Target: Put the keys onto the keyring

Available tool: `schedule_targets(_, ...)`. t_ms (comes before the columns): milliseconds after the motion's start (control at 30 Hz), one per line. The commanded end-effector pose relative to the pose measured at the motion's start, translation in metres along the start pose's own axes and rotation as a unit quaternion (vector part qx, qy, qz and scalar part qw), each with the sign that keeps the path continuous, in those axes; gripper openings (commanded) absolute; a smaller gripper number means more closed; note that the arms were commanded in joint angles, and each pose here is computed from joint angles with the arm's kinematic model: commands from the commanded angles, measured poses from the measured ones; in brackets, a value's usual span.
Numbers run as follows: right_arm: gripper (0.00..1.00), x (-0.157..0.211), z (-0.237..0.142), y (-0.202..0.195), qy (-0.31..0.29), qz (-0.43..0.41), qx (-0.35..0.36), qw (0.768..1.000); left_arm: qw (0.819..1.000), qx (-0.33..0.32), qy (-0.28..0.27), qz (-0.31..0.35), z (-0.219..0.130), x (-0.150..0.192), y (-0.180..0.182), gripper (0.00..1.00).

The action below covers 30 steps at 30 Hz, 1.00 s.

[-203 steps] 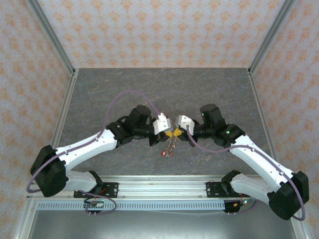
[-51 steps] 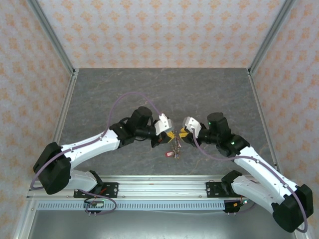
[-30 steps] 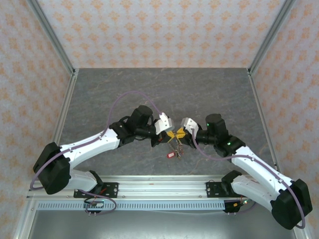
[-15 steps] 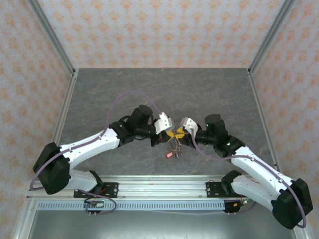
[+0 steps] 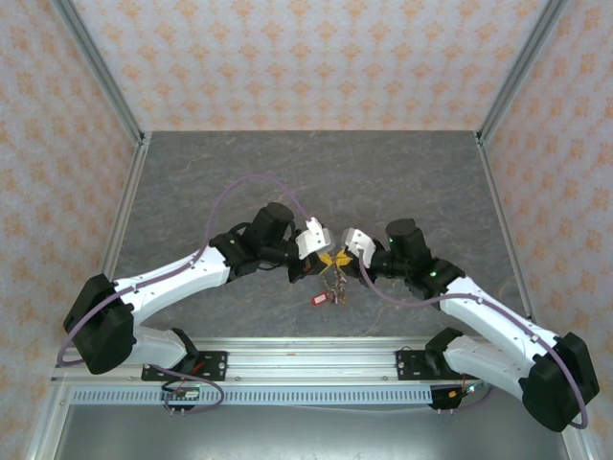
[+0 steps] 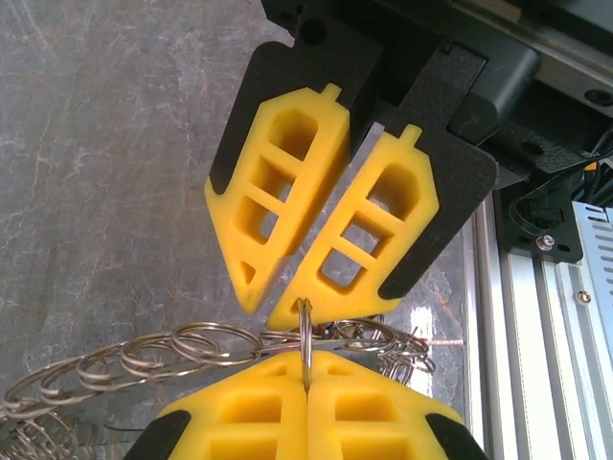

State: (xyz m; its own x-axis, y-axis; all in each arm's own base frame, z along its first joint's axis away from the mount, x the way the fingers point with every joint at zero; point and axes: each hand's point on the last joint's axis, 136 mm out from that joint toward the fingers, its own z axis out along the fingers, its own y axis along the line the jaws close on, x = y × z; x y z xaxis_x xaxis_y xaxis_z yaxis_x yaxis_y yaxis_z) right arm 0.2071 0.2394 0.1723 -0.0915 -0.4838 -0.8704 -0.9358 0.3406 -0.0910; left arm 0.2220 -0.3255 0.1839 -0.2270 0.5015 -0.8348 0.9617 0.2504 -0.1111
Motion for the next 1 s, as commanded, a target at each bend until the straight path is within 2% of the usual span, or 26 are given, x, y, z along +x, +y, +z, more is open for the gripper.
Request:
schedule_targets(0, 0.13, -0.014, -0.013, -0.005, -0.005, -0.028, 0.023, 0.999, 0.999, -0.006, -0.025, 0.031, -0.006, -0.024, 0.001, 0.00)
schedule_targets(200, 0.14, -0.027, -0.021, -0.003, -0.026, -0.031, 0.025, 0.999, 0.999, -0.007, -0.021, 0.034, -0.005, -0.025, 0.002, 0.00)
schedule_targets(400, 0.19, -0.042, -0.021, 0.006, -0.063, -0.024, -0.003, 0.998, 0.999, -0.005, -0.019, 0.035, -0.005, -0.025, 0.001, 0.00)
schedule_targets(533, 0.23, -0.042, -0.017, 0.008, -0.062, -0.022, -0.017, 0.998, 0.999, -0.006, -0.019, 0.033, -0.005, -0.026, 0.001, 0.00)
schedule_targets(967, 0.13, -0.025, -0.006, 0.005, -0.040, -0.012, -0.008, 0.999, 0.999, -0.011, -0.012, 0.033, -0.006, -0.023, 0.002, 0.00)
